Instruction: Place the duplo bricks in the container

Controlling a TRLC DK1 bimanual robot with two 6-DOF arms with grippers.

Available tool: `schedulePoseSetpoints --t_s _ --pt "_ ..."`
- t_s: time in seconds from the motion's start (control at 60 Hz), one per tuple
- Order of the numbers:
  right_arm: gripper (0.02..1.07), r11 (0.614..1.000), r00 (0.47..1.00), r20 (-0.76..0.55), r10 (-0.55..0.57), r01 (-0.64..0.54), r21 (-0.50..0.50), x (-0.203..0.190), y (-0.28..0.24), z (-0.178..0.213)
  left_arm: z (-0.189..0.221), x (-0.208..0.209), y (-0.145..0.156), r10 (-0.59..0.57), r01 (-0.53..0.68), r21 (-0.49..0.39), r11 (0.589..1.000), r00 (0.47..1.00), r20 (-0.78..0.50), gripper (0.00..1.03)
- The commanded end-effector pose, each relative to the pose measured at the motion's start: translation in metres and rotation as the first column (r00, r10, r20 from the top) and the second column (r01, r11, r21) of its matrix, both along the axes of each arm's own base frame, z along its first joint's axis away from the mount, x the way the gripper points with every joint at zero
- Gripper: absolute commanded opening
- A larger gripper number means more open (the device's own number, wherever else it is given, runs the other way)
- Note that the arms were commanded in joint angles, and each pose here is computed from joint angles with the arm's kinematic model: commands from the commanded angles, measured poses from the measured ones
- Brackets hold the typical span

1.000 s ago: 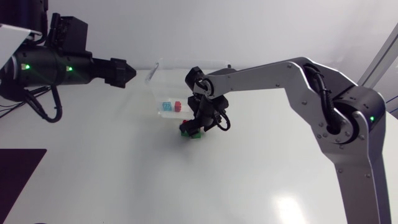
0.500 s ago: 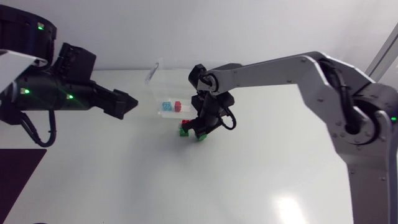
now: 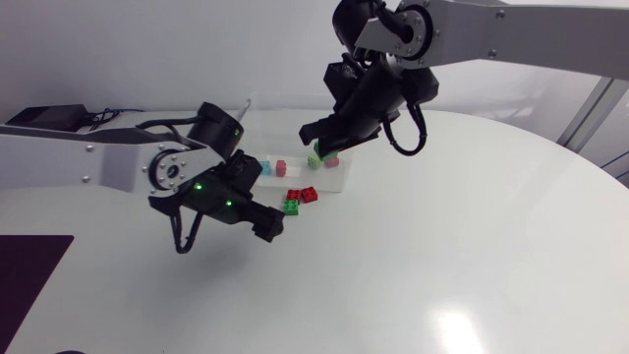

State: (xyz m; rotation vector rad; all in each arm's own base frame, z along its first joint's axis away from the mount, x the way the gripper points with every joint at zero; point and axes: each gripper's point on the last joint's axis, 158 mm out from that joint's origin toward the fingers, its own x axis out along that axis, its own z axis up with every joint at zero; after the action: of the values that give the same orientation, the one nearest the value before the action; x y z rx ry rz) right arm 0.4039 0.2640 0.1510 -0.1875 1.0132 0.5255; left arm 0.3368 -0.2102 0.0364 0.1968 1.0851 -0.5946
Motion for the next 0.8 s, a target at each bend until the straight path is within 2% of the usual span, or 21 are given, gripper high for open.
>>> schedulePoseSetpoints --t_s 0.0,0.25,0.433,0.617,0.783 --pt "0.32 0.999 0.999 0.03 -0.043 0.043 0.017 0.013 -0.004 0.017 -0.009 0.017 -0.012 0.042 -0.042 0.0 0.999 0.999 -0.024 0.97" --pt "0.32 0.997 0.995 0.07 -0.069 0.067 0.039 0.037 -0.002 0.034 -0.043 0.052 -0.026 0.132 -0.13 0.029 0.991 0.989 -0.074 0.96" --pt "0.32 0.995 0.992 0.086 -0.092 0.088 0.054 0.056 -0.001 0.037 -0.057 0.067 -0.032 0.178 -0.174 0.067 0.983 0.982 -0.064 0.96" --pt "0.32 0.991 0.986 0.114 -0.121 0.114 0.063 0.083 -0.002 0.034 -0.059 0.08 -0.037 0.211 -0.207 0.083 0.975 0.977 -0.035 0.91" --pt "0.33 0.987 0.978 0.138 -0.154 0.145 0.074 0.112 -0.007 0.025 -0.062 0.088 -0.041 0.222 -0.22 0.089 0.971 0.975 -0.013 0.72"
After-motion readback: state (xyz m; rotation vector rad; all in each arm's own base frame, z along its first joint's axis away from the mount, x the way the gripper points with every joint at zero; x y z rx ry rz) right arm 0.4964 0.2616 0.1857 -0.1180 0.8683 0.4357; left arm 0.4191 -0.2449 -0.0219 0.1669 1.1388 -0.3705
